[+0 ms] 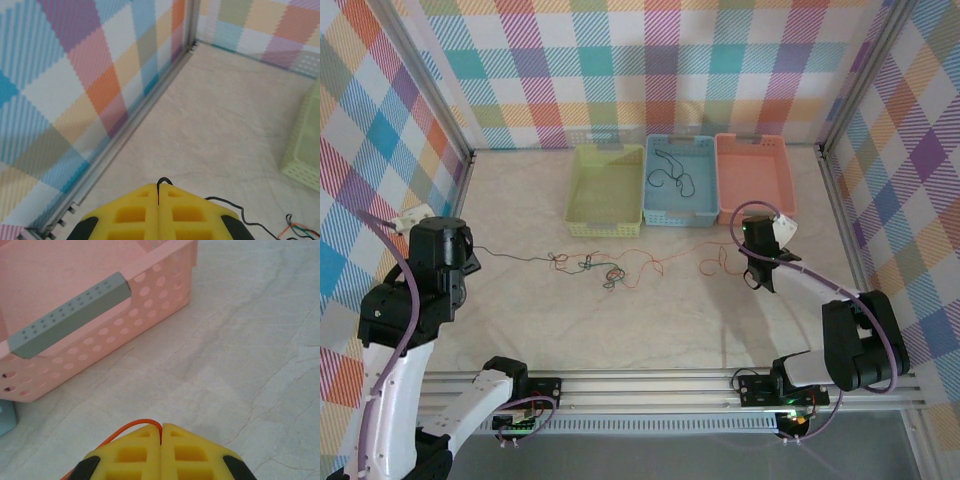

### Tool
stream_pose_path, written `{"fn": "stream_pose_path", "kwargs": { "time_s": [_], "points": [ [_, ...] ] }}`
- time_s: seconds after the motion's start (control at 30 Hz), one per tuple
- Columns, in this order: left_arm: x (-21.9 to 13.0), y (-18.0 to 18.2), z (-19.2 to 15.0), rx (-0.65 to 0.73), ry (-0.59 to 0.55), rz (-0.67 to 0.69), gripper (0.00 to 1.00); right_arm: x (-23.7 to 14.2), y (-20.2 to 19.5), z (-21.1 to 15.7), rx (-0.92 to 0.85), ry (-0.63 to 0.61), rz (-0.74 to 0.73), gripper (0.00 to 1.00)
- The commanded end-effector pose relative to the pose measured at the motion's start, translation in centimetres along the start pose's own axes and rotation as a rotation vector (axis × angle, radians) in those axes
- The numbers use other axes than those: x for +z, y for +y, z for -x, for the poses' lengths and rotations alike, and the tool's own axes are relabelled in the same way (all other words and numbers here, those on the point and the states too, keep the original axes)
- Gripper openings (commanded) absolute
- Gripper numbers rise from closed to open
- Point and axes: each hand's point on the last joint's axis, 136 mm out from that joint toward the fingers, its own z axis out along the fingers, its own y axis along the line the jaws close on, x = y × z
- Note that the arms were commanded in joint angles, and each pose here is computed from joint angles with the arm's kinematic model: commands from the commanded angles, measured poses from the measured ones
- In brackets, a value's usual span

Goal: Untangle the cables

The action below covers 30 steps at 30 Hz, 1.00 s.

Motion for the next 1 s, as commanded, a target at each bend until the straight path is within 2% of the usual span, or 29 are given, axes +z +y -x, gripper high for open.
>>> {"fn": "stream_pose_path", "kwargs": {
  "time_s": [0.0, 0.1, 0.2, 0.3, 0.4, 0.5, 0.8, 0.97],
  "points": [
    [1.4, -4.4, -2.9, 0.020, 0.140, -0.191, 0.00, -0.5, 1.8, 0.7, 0.006, -0.016, 0.113, 0.00],
    [2.4, -8.4, -6.6, 0.027, 0.299, -0.359, 0.02, -0.9, 2.9, 0.7, -0.004, -0.019, 0.184, 0.00],
    [3.1, -10.6, -9.7, 0.028, 0.407, -0.451, 0.15, -0.9, 3.5, 0.6, -0.011, -0.014, 0.215, 0.00],
    [3.4, -11.9, -11.3, 0.020, 0.462, -0.511, 0.36, -0.9, 3.9, 0.6, -0.014, -0.009, 0.235, 0.00],
    [2.2, -14.9, -12.1, -0.016, 0.517, -0.675, 0.45, -0.9, 4.1, 0.5, -0.020, -0.005, 0.244, 0.00],
    [0.8, -17.7, -12.5, -0.025, 0.555, -0.792, 0.46, -0.9, 4.3, 0.5, -0.022, -0.004, 0.249, 0.00],
    [-1.0, -26.1, -17.5, 0.261, 0.554, -0.783, 0.53, -0.7, 4.6, 0.2, -0.027, 0.012, 0.262, 0.00],
    [-0.4, -31.4, -20.9, 0.439, 0.559, -0.723, 0.54, -0.7, 4.7, 0.1, -0.030, 0.013, 0.265, 0.00]
  ]
}}
